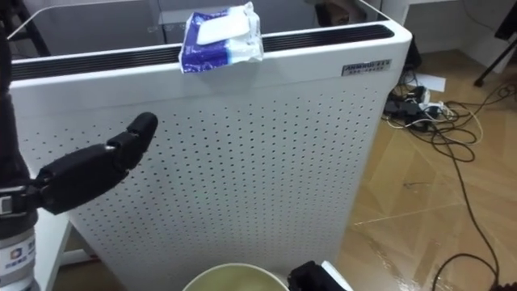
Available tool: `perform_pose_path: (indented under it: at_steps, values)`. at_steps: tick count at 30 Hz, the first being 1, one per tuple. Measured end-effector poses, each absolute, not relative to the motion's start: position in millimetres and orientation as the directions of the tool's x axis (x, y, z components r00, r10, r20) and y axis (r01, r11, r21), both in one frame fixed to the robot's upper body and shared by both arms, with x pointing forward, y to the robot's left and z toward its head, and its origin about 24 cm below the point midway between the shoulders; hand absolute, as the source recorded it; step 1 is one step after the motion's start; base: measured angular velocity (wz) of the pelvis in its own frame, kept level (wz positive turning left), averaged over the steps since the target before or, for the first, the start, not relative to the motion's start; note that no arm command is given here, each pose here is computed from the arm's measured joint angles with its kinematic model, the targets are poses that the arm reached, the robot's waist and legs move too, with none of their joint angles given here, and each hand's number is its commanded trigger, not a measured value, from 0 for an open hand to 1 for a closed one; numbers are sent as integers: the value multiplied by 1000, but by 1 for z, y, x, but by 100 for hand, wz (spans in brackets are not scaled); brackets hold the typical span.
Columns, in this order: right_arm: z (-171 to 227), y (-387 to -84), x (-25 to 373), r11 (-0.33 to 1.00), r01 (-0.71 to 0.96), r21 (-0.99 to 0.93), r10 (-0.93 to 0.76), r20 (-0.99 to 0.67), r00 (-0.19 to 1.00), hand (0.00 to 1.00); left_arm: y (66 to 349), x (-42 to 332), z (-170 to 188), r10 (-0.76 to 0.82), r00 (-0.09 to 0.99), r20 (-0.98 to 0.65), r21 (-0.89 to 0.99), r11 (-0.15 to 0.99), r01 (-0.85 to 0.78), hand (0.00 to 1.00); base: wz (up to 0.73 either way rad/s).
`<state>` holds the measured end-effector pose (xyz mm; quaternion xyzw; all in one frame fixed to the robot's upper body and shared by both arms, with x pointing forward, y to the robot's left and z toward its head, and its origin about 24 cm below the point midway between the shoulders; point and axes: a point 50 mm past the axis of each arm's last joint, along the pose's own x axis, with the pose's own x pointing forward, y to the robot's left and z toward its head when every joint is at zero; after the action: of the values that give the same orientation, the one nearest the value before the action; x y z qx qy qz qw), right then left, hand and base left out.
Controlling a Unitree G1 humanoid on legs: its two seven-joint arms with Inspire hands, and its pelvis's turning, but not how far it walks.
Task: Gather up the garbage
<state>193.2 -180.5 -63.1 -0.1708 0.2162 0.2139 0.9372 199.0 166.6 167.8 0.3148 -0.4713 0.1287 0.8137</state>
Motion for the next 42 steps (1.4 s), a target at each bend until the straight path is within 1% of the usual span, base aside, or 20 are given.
perform_pose_path:
  at_steps: [4,12,29,42]
  values:
    - [-63,-183,193,846,-479,-233,324,-488,810,100,164,200,166,-113,535,837,424,753,-503,0,0]
    - [-63,-185,193,835,-488,-254,323,-492,808,100,169,202,169,-166,536,828,474,719,-508,0,-1]
    - [-62,-185,194,835,-486,-258,320,-490,811,100,167,203,169,-195,541,818,501,702,-505,0,-2]
    - [-62,-184,194,835,-487,-255,322,-492,809,100,157,211,187,-238,465,853,476,719,-506,0,-1]
